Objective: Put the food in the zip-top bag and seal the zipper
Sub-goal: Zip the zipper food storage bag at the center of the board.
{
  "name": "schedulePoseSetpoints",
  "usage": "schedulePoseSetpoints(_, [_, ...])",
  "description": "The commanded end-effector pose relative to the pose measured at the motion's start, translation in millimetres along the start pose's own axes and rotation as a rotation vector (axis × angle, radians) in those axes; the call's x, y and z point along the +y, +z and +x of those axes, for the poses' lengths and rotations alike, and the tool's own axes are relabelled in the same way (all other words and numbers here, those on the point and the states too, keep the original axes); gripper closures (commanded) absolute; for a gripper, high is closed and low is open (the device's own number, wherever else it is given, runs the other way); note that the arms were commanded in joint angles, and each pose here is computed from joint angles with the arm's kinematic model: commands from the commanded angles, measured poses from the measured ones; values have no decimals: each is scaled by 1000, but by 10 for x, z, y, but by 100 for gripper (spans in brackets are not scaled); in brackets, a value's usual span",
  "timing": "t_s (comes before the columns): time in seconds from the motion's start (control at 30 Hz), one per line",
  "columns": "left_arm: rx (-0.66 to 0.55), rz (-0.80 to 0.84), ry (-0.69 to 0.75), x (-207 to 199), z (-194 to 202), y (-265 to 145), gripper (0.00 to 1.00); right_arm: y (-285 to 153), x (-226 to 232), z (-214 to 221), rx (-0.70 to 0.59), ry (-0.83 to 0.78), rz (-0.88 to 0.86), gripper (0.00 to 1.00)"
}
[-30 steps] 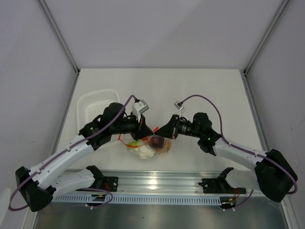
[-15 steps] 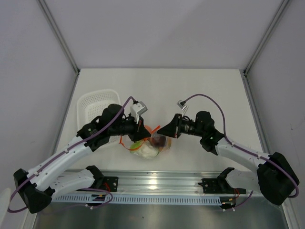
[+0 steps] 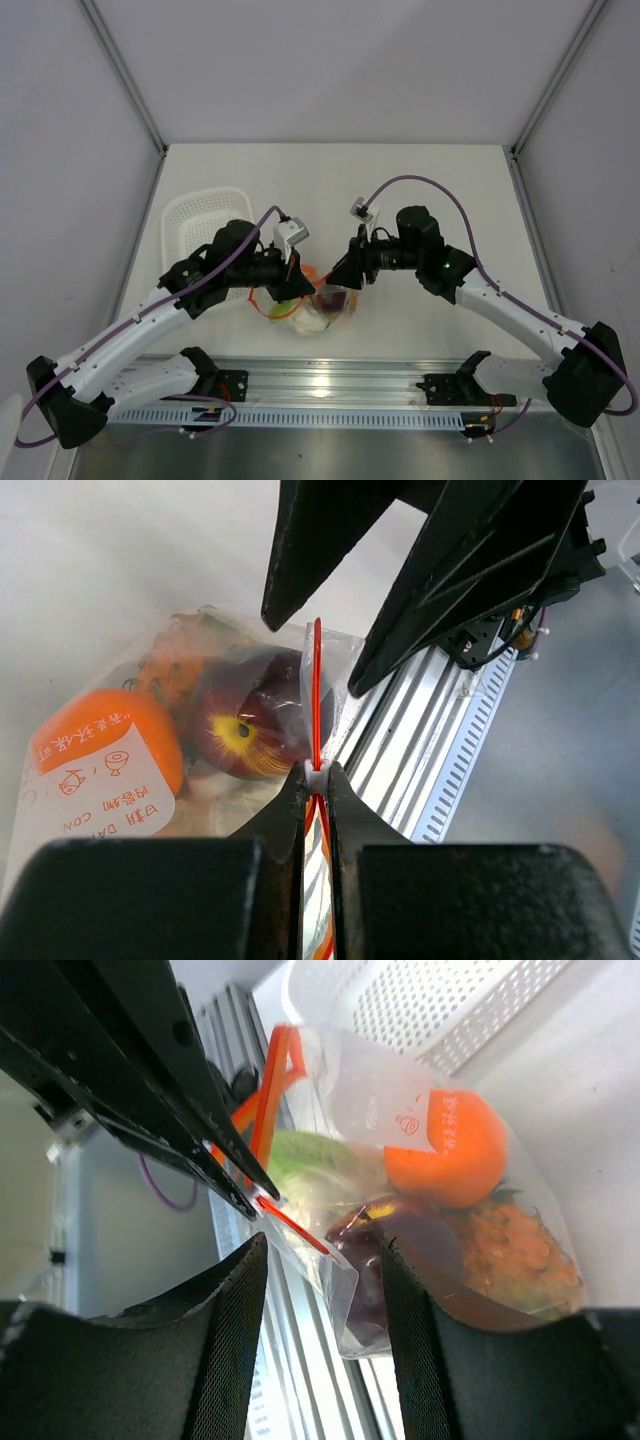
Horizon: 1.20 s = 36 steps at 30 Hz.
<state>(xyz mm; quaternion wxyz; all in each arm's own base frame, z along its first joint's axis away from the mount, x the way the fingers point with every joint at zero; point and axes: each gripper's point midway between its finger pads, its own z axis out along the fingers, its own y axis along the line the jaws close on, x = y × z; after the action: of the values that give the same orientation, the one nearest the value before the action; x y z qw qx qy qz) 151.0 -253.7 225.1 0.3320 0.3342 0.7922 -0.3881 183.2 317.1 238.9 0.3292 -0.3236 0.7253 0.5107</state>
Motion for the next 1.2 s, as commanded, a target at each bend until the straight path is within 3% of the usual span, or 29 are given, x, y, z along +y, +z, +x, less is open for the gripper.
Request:
schedulePoseSetpoints(0.0, [-51,45,43,-126,-206,-79,99,23,-3,135,119,-110,-15,48])
schedulePoseSetpoints(0.33, [-38,66,42,-151,-174,-64,99,203,172,218,181,-139,-130,62])
schedulePoseSetpoints(0.7, [-29,70,44,-140,-134,-44,99,238,296,117,142,-175,-184,65])
schedulePoseSetpoints(1.0, [-24,77,44,-147,-136,-32,99,290,351,132,174,-175,-229,80])
schedulePoseSetpoints(1.1, [-21,78,43,-149,-132,-31,99,301,381,112,171,-176,-246,89])
schedulePoseSetpoints(1.13, [-20,77,41,-145,-123,-30,99,297,392,98,166,-173,-250,100])
schedulePoseSetpoints(1.17, [-21,72,41,-138,-120,-35,100,300,389,95,165,-167,-247,100])
